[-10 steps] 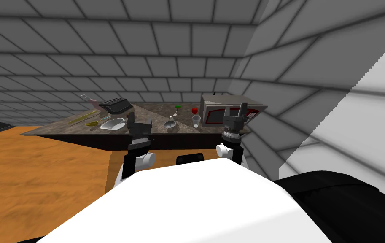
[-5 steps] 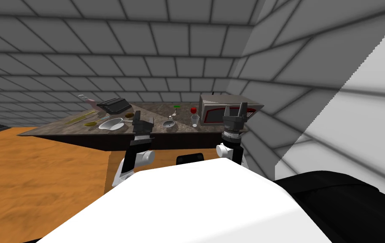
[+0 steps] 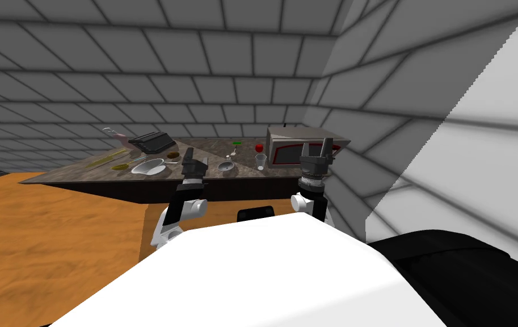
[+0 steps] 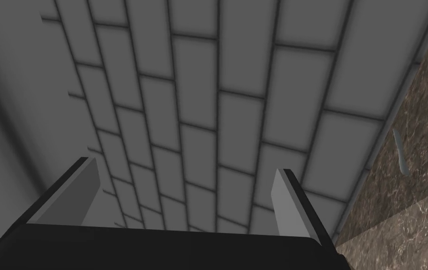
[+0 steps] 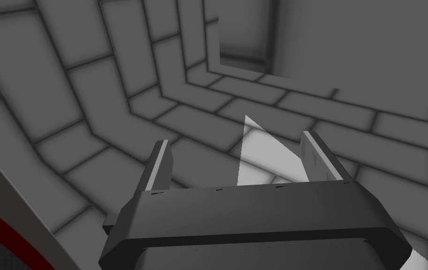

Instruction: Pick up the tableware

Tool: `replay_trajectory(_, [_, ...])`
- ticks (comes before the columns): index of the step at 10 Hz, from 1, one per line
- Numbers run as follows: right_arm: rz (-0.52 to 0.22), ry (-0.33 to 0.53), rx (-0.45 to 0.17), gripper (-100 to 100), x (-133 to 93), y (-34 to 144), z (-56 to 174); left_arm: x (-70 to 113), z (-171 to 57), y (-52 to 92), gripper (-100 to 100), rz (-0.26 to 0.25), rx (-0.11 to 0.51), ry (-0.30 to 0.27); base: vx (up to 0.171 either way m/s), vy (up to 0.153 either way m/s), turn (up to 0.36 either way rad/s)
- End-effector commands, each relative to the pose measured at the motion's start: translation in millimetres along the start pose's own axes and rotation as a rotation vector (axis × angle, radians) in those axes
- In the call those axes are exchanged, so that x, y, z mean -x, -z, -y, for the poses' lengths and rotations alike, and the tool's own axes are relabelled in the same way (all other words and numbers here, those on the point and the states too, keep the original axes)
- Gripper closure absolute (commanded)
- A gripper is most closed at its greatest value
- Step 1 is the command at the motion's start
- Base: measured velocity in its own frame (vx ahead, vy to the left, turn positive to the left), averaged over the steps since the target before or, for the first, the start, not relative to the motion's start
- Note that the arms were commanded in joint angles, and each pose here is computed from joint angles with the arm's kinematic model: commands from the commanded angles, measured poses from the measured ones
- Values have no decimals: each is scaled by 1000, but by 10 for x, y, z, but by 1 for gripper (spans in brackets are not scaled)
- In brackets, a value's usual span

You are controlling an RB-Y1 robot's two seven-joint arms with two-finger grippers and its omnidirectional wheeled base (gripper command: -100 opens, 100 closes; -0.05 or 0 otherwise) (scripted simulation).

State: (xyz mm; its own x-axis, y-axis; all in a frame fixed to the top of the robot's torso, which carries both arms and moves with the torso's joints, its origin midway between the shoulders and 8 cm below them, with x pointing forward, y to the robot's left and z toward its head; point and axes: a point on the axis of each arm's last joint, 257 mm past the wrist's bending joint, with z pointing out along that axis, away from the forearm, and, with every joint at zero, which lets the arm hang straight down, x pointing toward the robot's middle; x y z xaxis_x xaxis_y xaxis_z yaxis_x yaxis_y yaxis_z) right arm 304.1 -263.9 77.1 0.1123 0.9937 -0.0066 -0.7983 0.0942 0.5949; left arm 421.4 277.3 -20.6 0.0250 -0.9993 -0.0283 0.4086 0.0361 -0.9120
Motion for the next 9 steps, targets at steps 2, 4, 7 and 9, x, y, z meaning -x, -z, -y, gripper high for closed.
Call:
replay_trajectory(2, [0,0,0,0,0,0,0,1,-76,-73,-100,-1,40,-24,-21,-18,-18])
replay_trajectory(4, [0,0,0,0,0,0,0,11,-137,-119,-100,0,70,-39,-21,-19,-20])
replay_trajectory(7, [0,0,0,0,0,0,0,26,-219,-159,-100,3,109,-53,-16,-16,-18])
replay_trajectory(9, [0,0,0,0,0,0,0,43,-283,-195,-100,7,140,-66,-13,-17,-23])
